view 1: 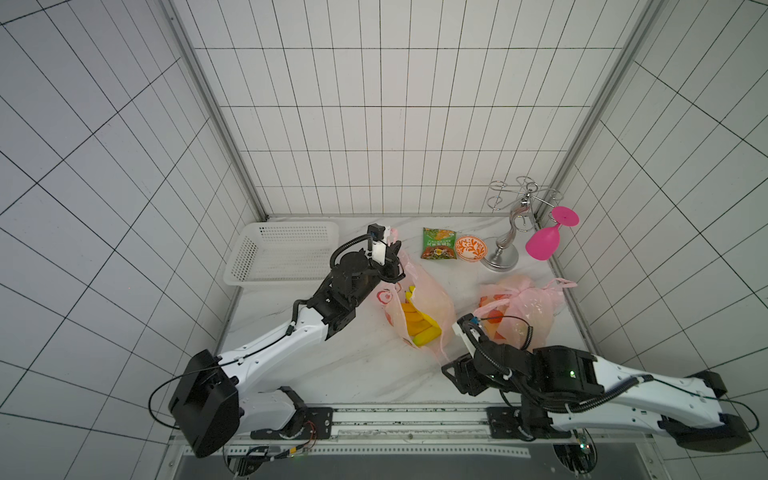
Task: Place the banana into a plastic bag & tie a knot
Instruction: Adjust the plastic bag at the center of the board, then cross the plastic bag at the center of the board.
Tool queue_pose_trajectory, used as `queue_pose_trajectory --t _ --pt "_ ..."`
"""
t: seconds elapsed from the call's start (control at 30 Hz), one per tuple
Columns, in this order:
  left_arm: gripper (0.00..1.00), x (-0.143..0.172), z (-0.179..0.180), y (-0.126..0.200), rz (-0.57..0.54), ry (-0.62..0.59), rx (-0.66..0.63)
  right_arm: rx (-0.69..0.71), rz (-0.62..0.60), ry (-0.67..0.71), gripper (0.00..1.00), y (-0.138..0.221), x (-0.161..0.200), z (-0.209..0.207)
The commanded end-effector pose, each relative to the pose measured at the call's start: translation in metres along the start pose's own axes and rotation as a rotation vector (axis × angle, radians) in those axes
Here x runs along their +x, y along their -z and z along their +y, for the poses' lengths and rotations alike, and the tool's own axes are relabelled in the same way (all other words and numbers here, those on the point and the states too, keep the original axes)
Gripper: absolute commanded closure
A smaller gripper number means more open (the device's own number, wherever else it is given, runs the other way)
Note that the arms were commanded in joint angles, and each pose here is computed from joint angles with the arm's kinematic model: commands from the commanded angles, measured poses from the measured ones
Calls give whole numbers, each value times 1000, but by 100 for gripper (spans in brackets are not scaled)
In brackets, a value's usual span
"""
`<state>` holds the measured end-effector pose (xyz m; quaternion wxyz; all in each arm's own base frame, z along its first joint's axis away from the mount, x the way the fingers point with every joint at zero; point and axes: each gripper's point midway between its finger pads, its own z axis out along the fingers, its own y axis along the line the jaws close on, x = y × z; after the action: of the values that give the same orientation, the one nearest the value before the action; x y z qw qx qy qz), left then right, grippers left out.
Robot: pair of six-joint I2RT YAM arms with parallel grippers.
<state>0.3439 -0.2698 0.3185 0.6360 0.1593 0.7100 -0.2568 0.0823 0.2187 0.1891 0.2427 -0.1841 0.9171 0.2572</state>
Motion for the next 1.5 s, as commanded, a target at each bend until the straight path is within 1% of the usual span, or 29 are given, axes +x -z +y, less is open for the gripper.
queue_pose_trajectory --t 0.0,0.07,0.2,0.27,0.33,0.4,0.47,0.53,0.6,0.7,0.77,0.83,0.93,0.97,1.0,1.07,1.1,1.17,1.23,1.3,1.37,1.47 --pt "100 -3 7 5 -6 10 -25 34 24 -32 63 -12 15 -9" --pt "100 -2 10 5 -4 10 -36 18 15 -39 77 -8 15 -9" --pt "100 -4 21 8 -13 30 -74 36 -3 -28 100 6 8 -13" --pt "100 -9 29 12 -28 54 -97 57 -53 -5 100 26 -10 -14" --pt "100 -17 34 19 -47 69 -119 70 -143 14 100 55 -38 -12" --pt "100 -29 34 27 -72 80 -123 70 -256 36 100 95 -73 -6" --pt "100 -42 27 40 -96 71 -94 67 -367 62 100 144 -110 2" --pt "100 -53 20 55 -115 86 -75 72 -443 86 100 181 -136 7" --pt "100 -59 15 73 -132 110 -64 90 -505 107 100 201 -154 9" --pt "100 -58 1 99 -147 131 -39 126 -566 137 100 213 -172 13" --pt "100 -53 -6 112 -152 139 -25 162 -601 150 100 213 -179 13" --pt "100 -49 -6 117 -153 157 -31 191 -623 150 100 208 -182 13" --pt "100 -46 -4 118 -153 186 -36 227 -597 179 100 182 -184 16" --pt "100 -46 -5 117 -153 191 -30 233 -549 193 100 164 -186 15" --pt "100 -45 -7 115 -146 192 -22 214 -470 199 100 138 -188 11" --pt "100 -42 -10 110 -131 192 -10 148 -347 146 100 93 -193 -13" --pt "100 -39 -11 106 -120 189 -10 128 -328 122 100 76 -196 -26" --pt "100 -29 -6 97 -96 182 -41 142 -308 121 100 58 -201 -43" --pt "100 -20 1 84 -62 172 -66 162 -310 124 100 53 -213 -52" --pt "100 -14 10 68 -41 171 -81 143 -346 121 100 55 -229 -56" --pt "100 -10 22 52 -14 187 -84 146 -356 117 100 55 -242 -62" --pt "100 -16 34 37 -10 192 -80 149 -373 132 100 57 -253 -66"
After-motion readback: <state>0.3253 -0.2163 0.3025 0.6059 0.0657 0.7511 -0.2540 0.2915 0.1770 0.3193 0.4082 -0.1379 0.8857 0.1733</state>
